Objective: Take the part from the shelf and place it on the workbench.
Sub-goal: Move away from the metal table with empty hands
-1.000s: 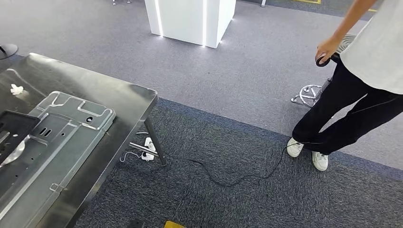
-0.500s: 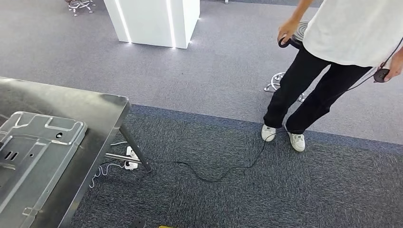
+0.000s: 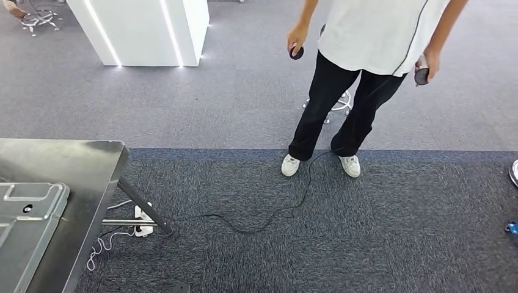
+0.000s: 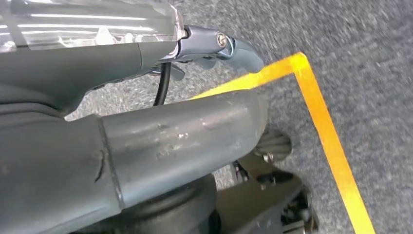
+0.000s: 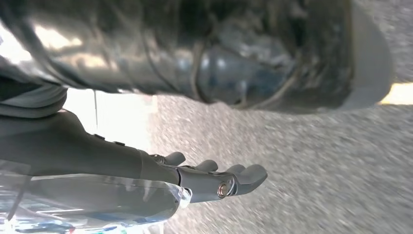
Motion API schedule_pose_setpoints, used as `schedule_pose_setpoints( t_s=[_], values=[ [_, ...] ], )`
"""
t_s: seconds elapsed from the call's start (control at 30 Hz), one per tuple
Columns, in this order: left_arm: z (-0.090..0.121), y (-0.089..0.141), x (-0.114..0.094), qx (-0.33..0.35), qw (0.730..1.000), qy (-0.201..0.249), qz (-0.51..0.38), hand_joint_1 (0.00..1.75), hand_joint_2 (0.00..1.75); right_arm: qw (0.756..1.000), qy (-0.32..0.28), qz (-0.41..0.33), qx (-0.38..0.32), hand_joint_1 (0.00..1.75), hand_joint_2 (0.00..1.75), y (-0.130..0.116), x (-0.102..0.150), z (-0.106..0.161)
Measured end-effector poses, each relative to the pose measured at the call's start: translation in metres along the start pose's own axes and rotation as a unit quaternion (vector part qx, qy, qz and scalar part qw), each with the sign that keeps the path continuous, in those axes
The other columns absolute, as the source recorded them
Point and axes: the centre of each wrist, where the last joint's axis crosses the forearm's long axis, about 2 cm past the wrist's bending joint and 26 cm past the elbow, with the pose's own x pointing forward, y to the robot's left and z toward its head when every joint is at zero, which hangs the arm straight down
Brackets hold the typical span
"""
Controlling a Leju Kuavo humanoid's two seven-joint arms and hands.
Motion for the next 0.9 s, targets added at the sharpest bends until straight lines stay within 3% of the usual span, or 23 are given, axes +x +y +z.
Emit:
schedule_pose_setpoints(
  t_s=[0.43,0.9],
  values=[
    [-0.001,0.006,0.001,0.03,0.997,-0.005,0.07,0.0,0.0,1.0,-0.016,-0.018,0.002,0.0,0.0,-0.003,0.003,0.0],
    [-0.003,0.012,0.004,0.045,0.998,-0.025,0.046,0.0,0.0,0.999,-0.027,-0.02,0.016,0.0,0.0,0.002,0.012,0.003]
  ],
)
